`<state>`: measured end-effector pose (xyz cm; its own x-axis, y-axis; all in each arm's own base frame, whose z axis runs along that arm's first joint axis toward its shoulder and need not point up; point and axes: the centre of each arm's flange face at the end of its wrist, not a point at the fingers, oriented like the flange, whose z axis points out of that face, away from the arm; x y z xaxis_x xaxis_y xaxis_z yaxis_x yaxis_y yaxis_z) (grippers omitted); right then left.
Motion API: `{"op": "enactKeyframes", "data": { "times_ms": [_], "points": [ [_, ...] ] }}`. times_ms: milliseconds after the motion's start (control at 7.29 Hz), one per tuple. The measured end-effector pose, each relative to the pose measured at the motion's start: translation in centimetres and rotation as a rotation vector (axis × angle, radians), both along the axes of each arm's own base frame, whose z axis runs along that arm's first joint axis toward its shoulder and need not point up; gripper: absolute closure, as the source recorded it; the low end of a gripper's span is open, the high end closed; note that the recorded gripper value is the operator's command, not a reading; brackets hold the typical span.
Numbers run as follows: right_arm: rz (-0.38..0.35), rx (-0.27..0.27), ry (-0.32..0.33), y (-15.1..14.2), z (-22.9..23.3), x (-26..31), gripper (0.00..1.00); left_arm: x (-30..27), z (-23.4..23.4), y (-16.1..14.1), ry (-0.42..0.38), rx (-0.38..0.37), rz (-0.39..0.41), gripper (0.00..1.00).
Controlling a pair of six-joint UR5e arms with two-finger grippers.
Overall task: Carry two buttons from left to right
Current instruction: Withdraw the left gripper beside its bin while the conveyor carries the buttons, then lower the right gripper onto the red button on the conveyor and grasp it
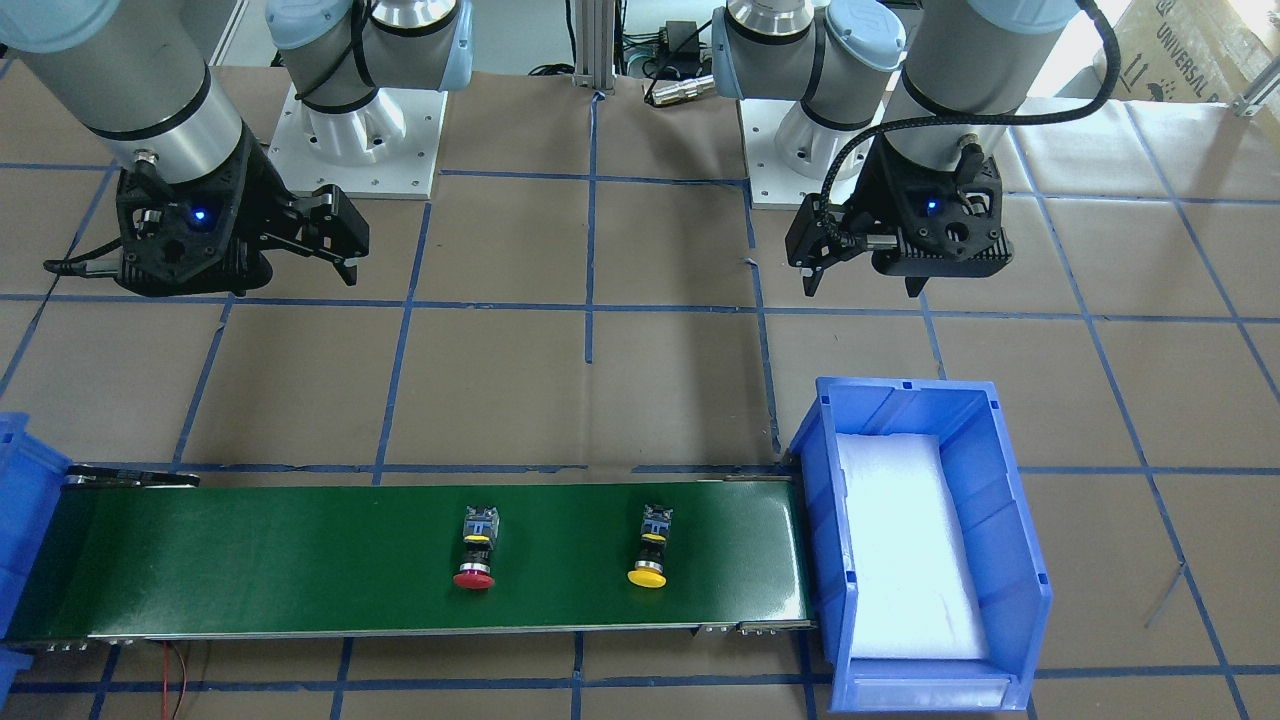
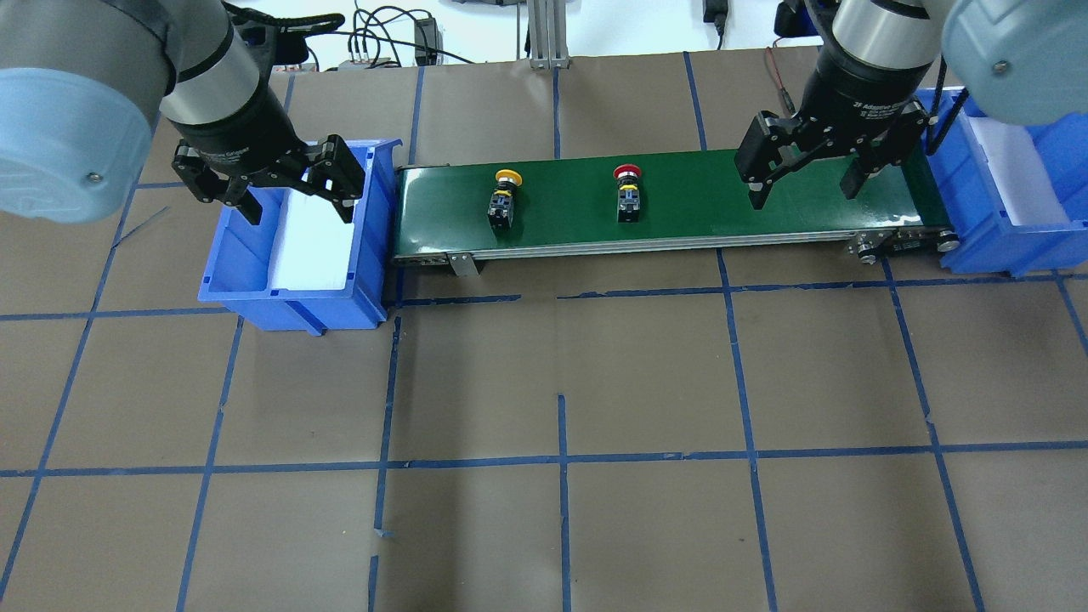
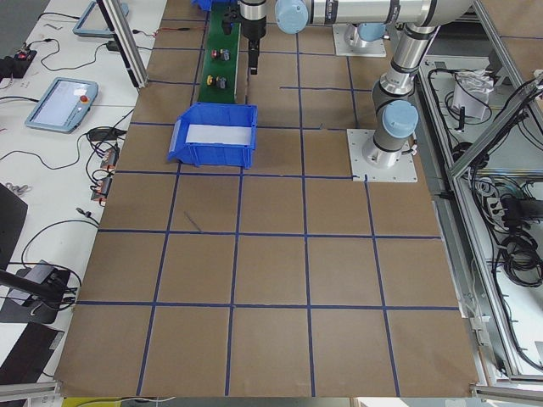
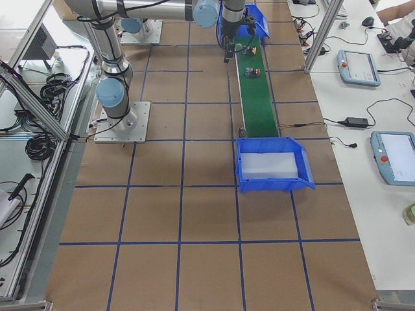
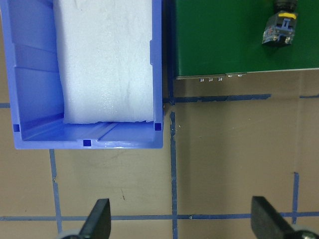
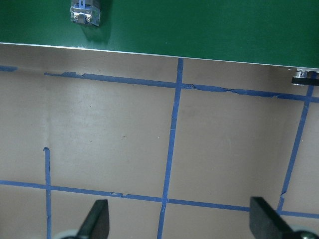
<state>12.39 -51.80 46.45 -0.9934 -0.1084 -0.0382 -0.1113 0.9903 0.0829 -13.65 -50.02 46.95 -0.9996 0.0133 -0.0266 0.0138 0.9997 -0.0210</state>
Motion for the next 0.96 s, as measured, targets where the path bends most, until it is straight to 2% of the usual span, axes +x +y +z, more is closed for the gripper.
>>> {"op": "enactKeyframes", "data": {
  "times_ms": [274, 548, 960],
  "points": [
    [-0.002, 0.028, 0.006, -1.1, -1.6, -0.1, 0.00, 0.0, 0.2, 0.4, 0.001, -0.011, 0.000, 0.00],
    [-0.039, 0.044, 0.020, -2.3, -2.9, -0.1, 0.00, -0.1, 0.3, 0.8, 0.002, -0.018, -0.002, 0.00],
    [-0.094, 0.055, 0.027, -5.9, -8.0, 0.2, 0.00, 0.0, 0.0, 2.2, 0.008, -0.025, 0.008, 0.00]
  ]
}}
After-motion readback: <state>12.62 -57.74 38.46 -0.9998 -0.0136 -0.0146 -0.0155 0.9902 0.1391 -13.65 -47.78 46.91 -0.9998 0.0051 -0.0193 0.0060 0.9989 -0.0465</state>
